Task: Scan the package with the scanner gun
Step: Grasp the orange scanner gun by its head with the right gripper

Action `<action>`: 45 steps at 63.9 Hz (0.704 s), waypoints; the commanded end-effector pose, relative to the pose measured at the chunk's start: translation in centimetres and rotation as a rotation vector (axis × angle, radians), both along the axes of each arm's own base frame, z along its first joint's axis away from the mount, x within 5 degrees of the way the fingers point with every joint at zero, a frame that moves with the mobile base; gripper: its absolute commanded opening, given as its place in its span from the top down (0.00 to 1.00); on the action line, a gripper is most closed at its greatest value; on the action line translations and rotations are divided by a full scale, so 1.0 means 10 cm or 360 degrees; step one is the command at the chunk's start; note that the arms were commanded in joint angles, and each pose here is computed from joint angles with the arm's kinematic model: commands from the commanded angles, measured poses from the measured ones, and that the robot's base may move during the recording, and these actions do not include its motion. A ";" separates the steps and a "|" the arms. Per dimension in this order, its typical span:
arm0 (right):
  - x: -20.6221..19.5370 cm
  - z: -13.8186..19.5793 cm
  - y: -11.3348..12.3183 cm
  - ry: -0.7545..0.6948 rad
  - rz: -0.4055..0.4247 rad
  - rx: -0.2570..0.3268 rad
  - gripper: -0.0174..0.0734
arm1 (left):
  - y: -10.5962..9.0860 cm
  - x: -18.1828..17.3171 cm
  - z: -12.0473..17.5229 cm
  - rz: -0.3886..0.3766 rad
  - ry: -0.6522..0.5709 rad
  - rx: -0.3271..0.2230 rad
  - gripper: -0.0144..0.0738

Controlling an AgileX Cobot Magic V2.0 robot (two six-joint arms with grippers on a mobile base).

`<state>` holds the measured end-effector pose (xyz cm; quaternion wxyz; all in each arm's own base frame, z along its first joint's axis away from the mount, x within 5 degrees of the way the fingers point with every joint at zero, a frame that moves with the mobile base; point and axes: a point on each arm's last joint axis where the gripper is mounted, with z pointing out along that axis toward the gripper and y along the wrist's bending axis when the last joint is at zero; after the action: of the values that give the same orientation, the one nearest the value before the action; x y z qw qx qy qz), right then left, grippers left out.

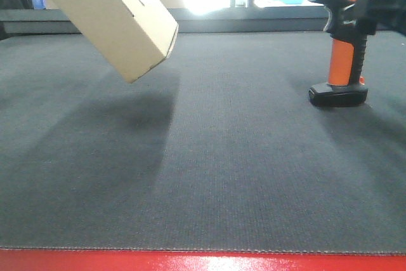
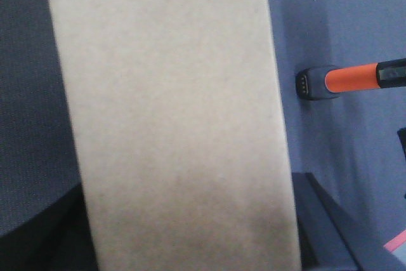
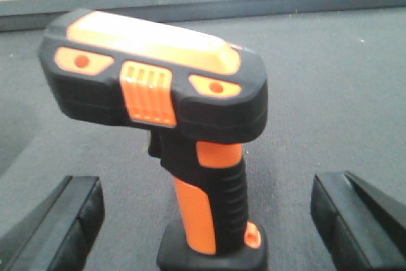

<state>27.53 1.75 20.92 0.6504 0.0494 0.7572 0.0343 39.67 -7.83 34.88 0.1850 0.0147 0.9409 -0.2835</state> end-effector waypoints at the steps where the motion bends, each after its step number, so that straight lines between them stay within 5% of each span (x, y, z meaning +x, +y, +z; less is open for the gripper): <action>1: 0.04 -0.03 0.06 -0.0095 0.0018 -0.0009 0.18 | -0.04 -0.04 0.08 -0.0016 -0.0042 -0.0031 0.96; 12: 0.10 -0.14 0.10 -0.0152 0.0016 0.0007 0.18 | -0.04 -0.04 0.08 -0.0016 -0.0042 -0.0031 0.96; 21: 0.12 -0.20 0.03 -0.0160 -0.0119 0.0078 0.18 | -0.04 -0.04 0.08 -0.0016 -0.0042 -0.0031 0.96; 45: 0.30 -0.14 0.09 -0.0199 -0.0075 0.0087 0.18 | -0.03 -0.03 0.07 -0.0015 -0.0040 -0.0027 0.96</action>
<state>30.05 2.46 19.50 0.6908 0.0861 0.7167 0.0409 39.66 -7.86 34.88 0.1851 0.0159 0.9408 -0.2833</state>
